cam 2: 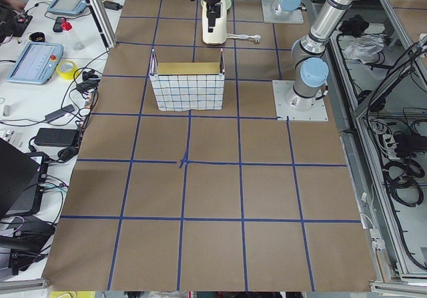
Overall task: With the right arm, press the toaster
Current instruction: 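Move the right gripper down beside the toaster's lever, between toaster and plate, then push the toaster's beige lever down with the right gripper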
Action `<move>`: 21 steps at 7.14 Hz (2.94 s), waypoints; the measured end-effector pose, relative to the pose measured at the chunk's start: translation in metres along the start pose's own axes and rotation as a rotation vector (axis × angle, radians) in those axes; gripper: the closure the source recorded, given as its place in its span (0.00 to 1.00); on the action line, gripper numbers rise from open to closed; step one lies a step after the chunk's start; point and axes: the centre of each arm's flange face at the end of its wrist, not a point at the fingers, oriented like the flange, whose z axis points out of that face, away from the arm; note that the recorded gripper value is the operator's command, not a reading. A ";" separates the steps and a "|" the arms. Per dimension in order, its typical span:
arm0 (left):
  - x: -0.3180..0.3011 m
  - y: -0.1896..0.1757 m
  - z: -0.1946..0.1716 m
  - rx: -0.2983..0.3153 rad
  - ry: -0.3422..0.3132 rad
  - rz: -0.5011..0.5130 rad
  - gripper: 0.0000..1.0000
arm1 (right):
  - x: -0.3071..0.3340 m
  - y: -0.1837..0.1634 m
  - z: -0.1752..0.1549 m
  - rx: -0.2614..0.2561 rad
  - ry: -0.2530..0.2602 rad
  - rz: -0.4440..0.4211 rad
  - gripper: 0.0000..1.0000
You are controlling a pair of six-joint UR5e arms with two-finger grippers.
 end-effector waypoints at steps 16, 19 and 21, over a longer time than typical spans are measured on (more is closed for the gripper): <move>0.000 0.000 0.000 0.000 0.000 0.000 0.00 | 0.055 0.009 0.176 -0.128 -0.117 -0.123 1.00; 0.000 0.000 0.000 0.000 0.000 0.000 0.00 | 0.059 0.011 0.185 -0.141 -0.149 -0.115 1.00; 0.000 0.000 0.000 0.000 0.000 0.000 0.00 | 0.057 0.010 0.188 -0.142 -0.170 -0.113 1.00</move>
